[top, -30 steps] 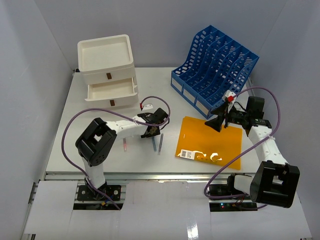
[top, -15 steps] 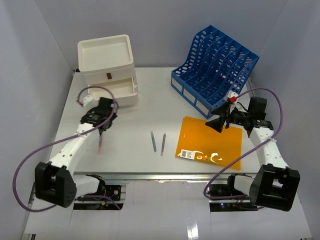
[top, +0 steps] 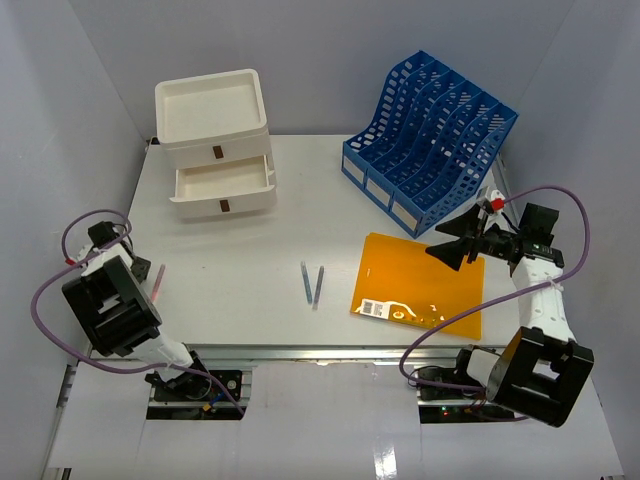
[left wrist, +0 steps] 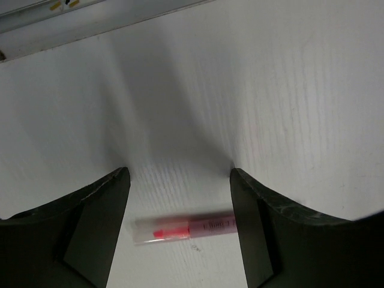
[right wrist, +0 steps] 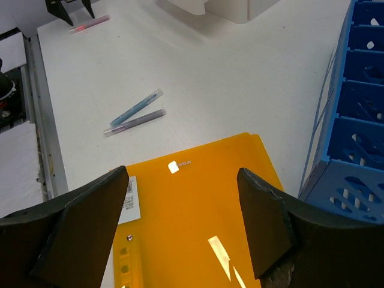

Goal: Organize the desk

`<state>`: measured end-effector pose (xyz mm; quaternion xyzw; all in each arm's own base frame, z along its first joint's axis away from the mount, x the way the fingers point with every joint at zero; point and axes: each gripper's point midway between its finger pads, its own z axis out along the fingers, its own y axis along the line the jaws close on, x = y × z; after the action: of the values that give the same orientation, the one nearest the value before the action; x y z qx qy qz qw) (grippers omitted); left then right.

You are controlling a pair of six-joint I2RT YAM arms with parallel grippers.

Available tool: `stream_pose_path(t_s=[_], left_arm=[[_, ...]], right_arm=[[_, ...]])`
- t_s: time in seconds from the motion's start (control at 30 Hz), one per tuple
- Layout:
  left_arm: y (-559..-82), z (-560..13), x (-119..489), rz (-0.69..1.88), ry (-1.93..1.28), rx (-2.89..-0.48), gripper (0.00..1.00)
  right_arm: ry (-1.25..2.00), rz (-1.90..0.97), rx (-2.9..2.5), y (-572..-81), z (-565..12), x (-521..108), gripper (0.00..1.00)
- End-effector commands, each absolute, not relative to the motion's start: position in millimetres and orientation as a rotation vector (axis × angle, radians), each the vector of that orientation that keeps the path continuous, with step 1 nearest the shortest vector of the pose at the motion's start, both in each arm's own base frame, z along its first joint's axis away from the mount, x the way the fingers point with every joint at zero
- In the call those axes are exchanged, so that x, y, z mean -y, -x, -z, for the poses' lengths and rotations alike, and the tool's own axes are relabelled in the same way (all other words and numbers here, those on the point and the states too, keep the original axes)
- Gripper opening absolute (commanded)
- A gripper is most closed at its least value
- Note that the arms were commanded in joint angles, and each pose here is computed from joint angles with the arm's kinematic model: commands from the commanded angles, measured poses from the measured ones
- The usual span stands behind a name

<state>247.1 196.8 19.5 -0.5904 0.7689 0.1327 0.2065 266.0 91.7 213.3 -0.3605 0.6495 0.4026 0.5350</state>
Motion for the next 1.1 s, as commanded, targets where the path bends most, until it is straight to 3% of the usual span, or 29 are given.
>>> stream_pose_path(t_s=[0.0,0.6,1.07], left_arm=[[-256.2,-2.4,-179.1,-0.204,1.576,-2.234,0.77],[-273.6,-15.5,-177.8,-0.121,1.560,-2.223,0.77],[-300.5,-33.7,-169.2,0.043,1.351,-2.251,0.83]], right_arm=[[0.846,-1.029,-1.490,-256.5,-225.3,-91.4,0.80],[0.845,-1.065,-1.445,-250.0,-226.7,-94.7,0.79],[0.843,-1.076,-1.420,-243.7,-226.4,-100.7,0.79]])
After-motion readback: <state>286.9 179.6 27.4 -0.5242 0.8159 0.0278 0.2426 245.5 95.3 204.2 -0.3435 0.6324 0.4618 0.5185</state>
